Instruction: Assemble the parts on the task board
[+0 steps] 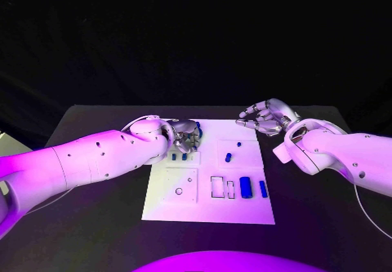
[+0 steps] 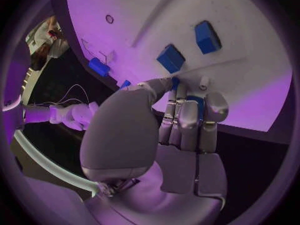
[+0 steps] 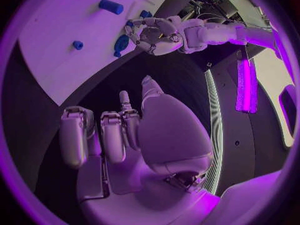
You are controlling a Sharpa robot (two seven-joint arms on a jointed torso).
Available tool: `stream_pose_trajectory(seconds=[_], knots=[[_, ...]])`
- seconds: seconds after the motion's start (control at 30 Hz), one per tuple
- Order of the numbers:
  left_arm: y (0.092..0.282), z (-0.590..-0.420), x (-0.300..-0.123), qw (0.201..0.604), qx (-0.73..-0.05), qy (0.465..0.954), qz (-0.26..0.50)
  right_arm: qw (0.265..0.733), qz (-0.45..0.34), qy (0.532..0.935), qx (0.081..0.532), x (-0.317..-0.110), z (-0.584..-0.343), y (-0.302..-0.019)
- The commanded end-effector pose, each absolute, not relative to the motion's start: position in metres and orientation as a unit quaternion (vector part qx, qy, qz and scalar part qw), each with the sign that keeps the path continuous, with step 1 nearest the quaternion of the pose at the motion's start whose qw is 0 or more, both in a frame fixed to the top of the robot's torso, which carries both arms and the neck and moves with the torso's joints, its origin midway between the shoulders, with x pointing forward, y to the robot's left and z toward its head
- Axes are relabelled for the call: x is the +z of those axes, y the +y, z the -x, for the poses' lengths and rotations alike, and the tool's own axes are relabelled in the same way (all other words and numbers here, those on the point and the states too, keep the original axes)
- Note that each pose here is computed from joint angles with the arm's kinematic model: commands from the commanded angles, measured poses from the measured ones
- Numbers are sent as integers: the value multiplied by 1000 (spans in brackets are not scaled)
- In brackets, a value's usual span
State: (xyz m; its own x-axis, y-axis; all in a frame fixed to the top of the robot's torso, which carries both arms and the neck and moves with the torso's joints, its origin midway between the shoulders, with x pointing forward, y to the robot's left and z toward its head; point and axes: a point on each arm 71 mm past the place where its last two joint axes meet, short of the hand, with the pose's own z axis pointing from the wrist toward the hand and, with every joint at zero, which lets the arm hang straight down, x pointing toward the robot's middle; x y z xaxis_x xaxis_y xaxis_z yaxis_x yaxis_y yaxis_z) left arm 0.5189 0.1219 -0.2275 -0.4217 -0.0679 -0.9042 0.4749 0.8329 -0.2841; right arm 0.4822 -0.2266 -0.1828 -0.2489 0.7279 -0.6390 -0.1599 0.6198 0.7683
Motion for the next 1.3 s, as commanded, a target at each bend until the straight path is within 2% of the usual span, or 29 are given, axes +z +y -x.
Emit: stream_pose_trajectory(seconds=[0.03,0.43,0.87,1.03,1.3], knots=[[120,-517,-231,513,-257,808,-131,573,-200,694,388,-183,-482,-225],[122,-520,-228,534,-264,794,-125,573,-200,693,389,-183,-481,-224],[132,-516,-217,556,-316,763,-88,574,-200,693,389,-184,-481,-224],[139,-514,-208,553,-330,762,-68,574,-200,693,388,-184,-481,-225],[161,-513,-198,547,-329,769,-43,574,-202,693,387,-184,-480,-227]])
